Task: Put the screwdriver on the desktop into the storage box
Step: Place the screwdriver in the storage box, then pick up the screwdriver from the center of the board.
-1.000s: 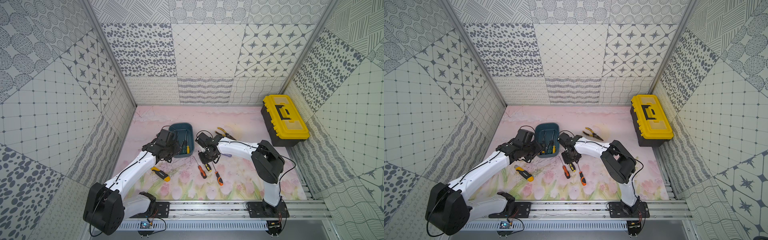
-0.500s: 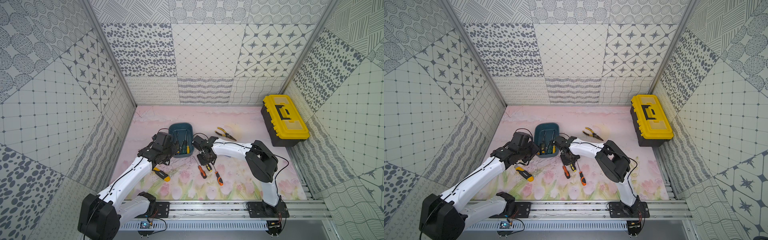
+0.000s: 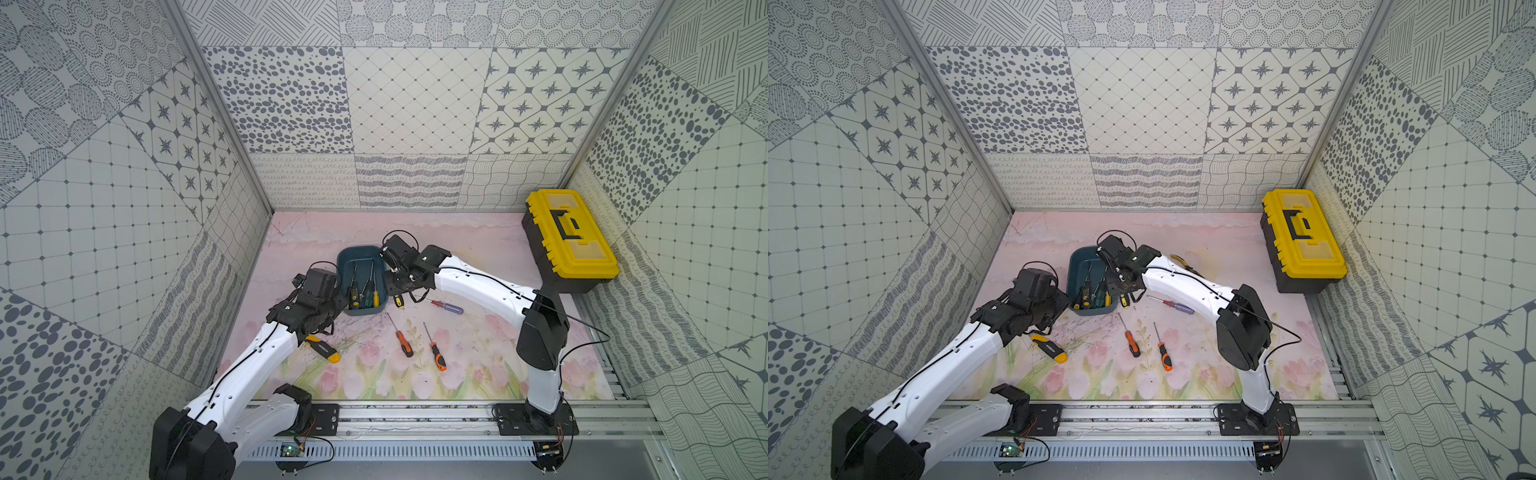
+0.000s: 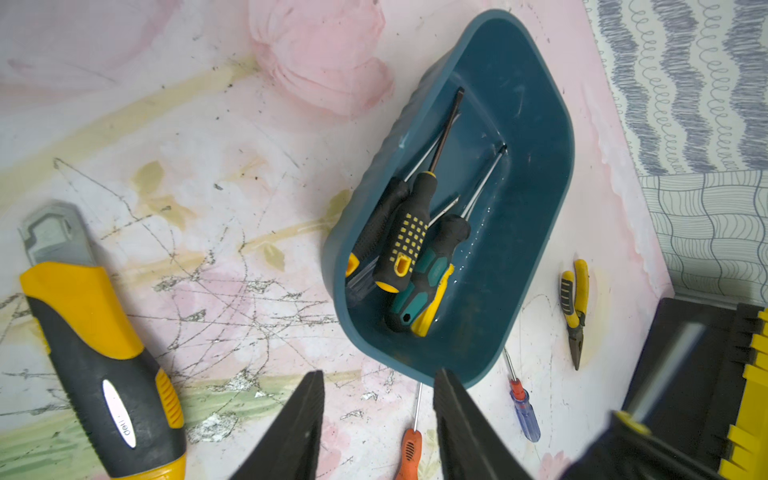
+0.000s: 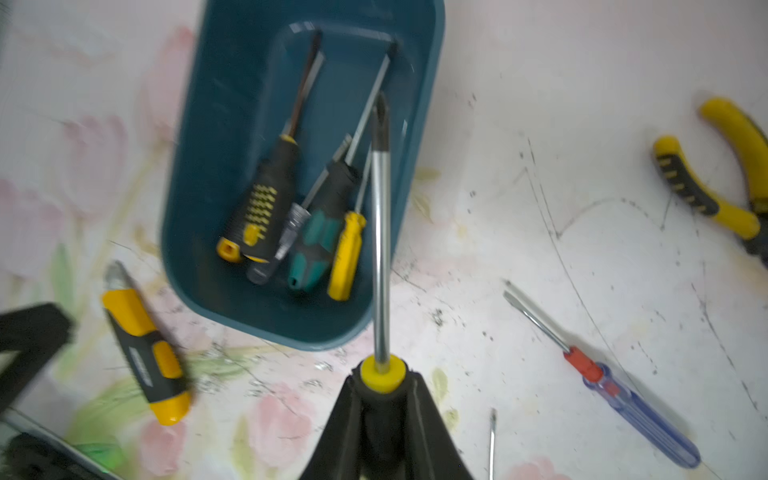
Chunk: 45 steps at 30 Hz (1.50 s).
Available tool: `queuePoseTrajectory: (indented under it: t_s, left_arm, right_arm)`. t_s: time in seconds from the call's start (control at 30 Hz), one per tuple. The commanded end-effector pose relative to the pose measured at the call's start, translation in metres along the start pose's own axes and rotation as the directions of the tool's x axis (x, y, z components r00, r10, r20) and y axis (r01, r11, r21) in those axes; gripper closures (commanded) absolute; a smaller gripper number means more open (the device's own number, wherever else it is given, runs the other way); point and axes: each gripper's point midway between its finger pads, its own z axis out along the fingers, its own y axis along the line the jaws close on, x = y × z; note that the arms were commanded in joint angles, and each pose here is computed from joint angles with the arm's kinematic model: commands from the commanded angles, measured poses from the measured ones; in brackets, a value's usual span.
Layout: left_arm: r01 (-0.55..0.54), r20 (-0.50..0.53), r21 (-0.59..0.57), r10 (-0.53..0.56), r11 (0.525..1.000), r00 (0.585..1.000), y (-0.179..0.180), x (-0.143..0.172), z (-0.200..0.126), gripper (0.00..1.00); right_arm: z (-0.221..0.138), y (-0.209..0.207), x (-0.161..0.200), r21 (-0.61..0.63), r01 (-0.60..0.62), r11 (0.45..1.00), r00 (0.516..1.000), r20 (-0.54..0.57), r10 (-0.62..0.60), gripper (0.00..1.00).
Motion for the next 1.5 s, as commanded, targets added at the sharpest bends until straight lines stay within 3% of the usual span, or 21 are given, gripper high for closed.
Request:
queuePoseTrajectory:
  t_s: [0.0,0.13,0.33,0.7,0.83,0.9,1.03,1.17,1.33,1.47]
  left_arm:
    - [0.061,0.01,-0.077,-0.06,0.995,0.998,0.026,0.002,0.001,0.52]
    - [0.078,-0.013,-0.085,-0.08,0.993,0.997,0.035,0.01,0.002,0.52]
    - [0.052,-0.043,-0.093,-0.056,0.994,0.998,0.04,0.016,-0.005,0.54]
    - [-0.02,-0.101,-0.1,0.01,0.995,0.995,0.043,0.024,-0.02,0.54]
    - [-0.014,-0.118,-0.104,0.001,0.994,0.993,0.045,0.027,-0.023,0.54]
    - [-0.006,-0.113,-0.13,-0.009,0.992,0.994,0.05,0.027,-0.028,0.54]
    - [-0.007,-0.102,-0.14,-0.007,0.99,0.995,0.051,0.023,-0.038,0.54]
    - [-0.015,-0.119,-0.148,-0.002,0.989,0.993,0.047,0.027,-0.045,0.54]
    - [-0.137,-0.161,-0.153,0.112,0.979,0.981,0.024,0.054,-0.044,0.5]
    - [-0.246,-0.238,-0.172,0.202,0.954,0.95,0.006,0.088,-0.035,0.47]
  right_arm:
    - [0.022,0.026,-0.012,-0.033,-0.035,0.999,0.999,0.003,0.035,0.91]
    - [0.041,0.052,-0.035,-0.086,-0.091,0.992,0.996,0.016,0.092,0.91]
    - [0.084,0.076,-0.041,-0.123,-0.168,0.978,0.986,-0.04,0.164,0.91]
    - [0.132,0.059,-0.026,-0.019,-0.221,0.975,0.974,-0.05,0.22,0.89]
    - [0.136,0.058,-0.024,-0.015,-0.227,0.974,0.973,-0.053,0.226,0.76]
    - [0.133,0.059,-0.026,-0.022,-0.226,0.974,0.973,-0.049,0.225,0.66]
    - [0.108,0.062,-0.043,-0.046,-0.206,0.977,0.979,-0.005,0.206,0.57]
    - [0.062,0.059,-0.067,-0.08,-0.171,0.982,0.982,0.064,0.176,0.56]
    - [0.0,0.032,-0.077,-0.135,-0.159,0.978,0.968,0.175,0.182,0.56]
    - [-0.012,-0.028,-0.033,-0.111,-0.245,0.963,0.949,0.177,0.261,0.56]
